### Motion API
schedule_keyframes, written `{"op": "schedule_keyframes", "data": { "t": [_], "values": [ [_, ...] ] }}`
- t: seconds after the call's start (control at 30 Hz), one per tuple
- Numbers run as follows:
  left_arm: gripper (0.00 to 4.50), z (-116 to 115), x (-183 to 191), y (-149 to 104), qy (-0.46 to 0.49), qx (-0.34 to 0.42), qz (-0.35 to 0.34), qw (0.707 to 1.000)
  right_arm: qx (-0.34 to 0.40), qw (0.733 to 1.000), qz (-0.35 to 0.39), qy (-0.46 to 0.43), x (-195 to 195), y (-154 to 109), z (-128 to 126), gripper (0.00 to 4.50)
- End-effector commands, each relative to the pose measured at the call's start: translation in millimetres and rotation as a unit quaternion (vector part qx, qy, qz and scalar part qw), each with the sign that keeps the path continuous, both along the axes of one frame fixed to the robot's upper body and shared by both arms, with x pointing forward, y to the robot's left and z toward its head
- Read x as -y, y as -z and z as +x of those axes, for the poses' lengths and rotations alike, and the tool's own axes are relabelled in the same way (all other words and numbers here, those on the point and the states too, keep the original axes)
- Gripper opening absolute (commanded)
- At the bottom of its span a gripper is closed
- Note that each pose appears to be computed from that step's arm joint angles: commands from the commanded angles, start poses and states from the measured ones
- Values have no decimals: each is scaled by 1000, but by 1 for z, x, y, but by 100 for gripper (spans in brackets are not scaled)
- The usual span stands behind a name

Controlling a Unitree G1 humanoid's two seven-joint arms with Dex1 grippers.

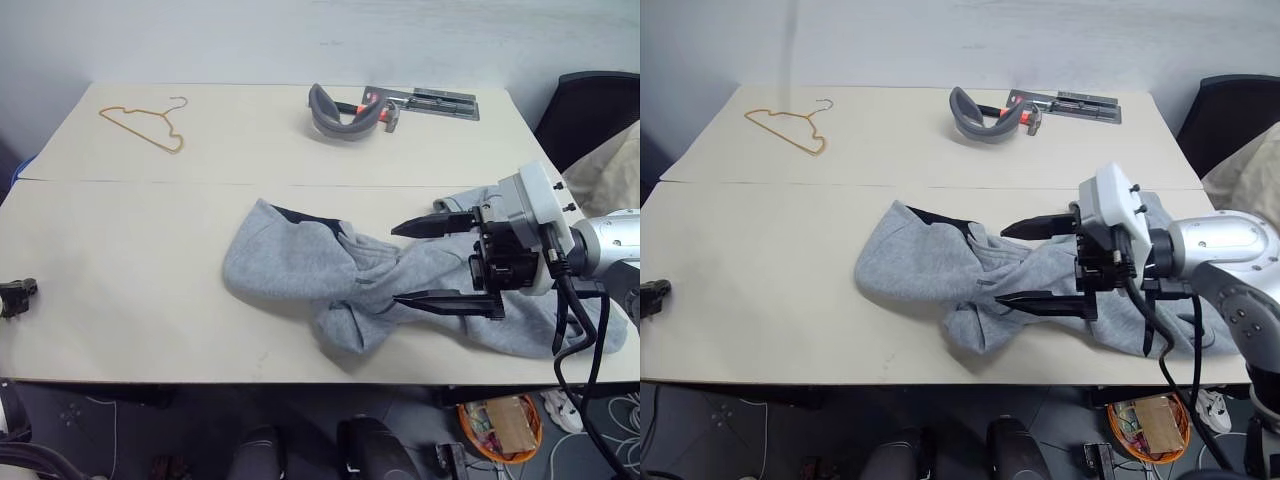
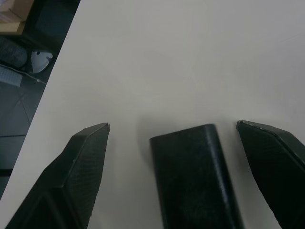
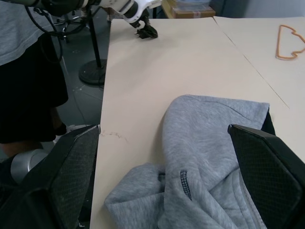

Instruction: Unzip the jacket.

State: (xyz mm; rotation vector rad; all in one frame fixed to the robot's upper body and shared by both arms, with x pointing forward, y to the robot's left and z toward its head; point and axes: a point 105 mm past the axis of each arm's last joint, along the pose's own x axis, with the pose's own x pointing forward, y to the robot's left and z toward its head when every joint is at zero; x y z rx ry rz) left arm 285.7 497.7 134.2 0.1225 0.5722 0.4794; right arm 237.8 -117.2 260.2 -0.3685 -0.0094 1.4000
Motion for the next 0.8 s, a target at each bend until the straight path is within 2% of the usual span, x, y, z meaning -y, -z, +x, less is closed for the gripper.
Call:
{"op": "schedule_keyframes", "data": {
  "t": [0.03,0.13,0.23,0.3,0.4,0.5,0.67,0.8],
  "values": [
    [446,15,10,-62,63,119,-41,990,32,999,3,32,10,-10,0,450],
    [446,30,45,-108,186,196,-88,959,30,998,-2,63,21,-7,2,450],
    [446,31,130,-156,428,213,-112,871,27,993,-37,106,39,9,3,450],
    [446,23,180,-164,541,182,-104,814,23,989,-62,132,52,20,1,450],
    [446,11,244,-147,671,104,-82,730,19,979,-100,178,76,36,-2,450],
    [446,11,293,-117,747,31,-28,663,22,966,-131,222,96,48,-4,450],
    [446,37,346,-75,795,-20,107,596,37,947,-165,274,121,57,-7,450],
    [446,49,379,-61,821,-4,134,556,42,938,-169,301,137,51,-13,450]
  ]
}}
